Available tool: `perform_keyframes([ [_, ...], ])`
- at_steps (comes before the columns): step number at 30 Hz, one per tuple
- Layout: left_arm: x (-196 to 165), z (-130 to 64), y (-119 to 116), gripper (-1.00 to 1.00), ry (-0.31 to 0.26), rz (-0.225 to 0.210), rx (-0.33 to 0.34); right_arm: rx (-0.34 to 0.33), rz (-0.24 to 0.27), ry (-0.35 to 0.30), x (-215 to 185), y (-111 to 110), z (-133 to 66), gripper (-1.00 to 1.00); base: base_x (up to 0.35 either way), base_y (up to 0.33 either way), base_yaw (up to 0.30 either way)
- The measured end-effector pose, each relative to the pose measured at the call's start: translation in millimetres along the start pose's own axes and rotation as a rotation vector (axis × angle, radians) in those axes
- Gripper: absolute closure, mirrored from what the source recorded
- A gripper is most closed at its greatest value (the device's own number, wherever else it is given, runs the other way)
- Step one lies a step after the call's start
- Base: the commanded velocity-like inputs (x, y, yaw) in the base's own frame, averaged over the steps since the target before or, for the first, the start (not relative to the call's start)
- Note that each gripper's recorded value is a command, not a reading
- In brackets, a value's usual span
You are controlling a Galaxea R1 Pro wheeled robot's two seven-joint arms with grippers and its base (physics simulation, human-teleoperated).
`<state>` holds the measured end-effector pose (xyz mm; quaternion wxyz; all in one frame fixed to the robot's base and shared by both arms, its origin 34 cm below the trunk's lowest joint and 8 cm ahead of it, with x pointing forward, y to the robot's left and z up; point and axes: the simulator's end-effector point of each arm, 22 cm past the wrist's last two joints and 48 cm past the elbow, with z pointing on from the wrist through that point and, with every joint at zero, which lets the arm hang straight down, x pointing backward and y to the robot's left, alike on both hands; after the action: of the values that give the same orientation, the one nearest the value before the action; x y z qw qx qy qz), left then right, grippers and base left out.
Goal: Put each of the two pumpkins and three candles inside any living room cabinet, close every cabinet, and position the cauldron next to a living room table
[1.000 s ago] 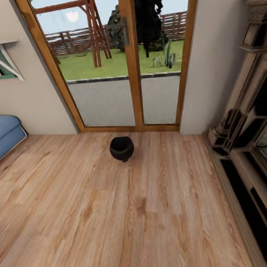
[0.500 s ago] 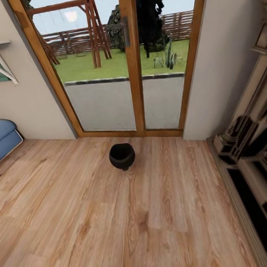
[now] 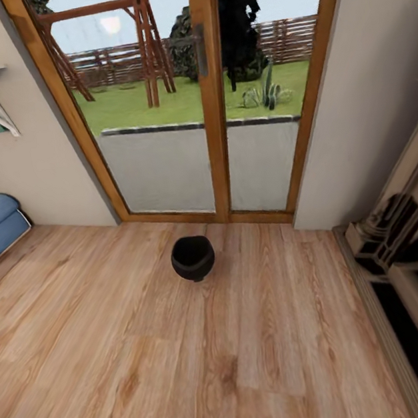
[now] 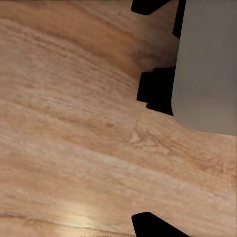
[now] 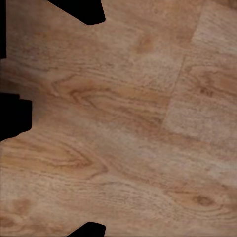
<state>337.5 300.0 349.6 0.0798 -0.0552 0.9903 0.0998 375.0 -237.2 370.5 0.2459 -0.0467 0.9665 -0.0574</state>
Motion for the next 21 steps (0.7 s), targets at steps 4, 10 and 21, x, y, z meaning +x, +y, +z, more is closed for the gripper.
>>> perform_keyframes([
  [4, -0.7, -0.2, 0.0, -1.0, -0.002, 0.0, 0.0, 0.0, 0.0, -0.002, -0.7, -0.1, -0.1, -1.0, 0.329, 0.0, 0.206],
  [10, -2.7, -0.9, 0.0, -1.0, -0.006, -0.002, 0.0, 0.001, 0.001, -0.006, -2.9, -0.4, -0.2, -1.0, 0.329, 0.0, 0.24],
  [21, -6.3, -2.1, -0.2, -1.0, -0.014, -0.003, 0.001, 0.002, 0.002, -0.015, -6.8, -0.7, -0.4, -1.0, 0.329, 0.0, 0.227],
])
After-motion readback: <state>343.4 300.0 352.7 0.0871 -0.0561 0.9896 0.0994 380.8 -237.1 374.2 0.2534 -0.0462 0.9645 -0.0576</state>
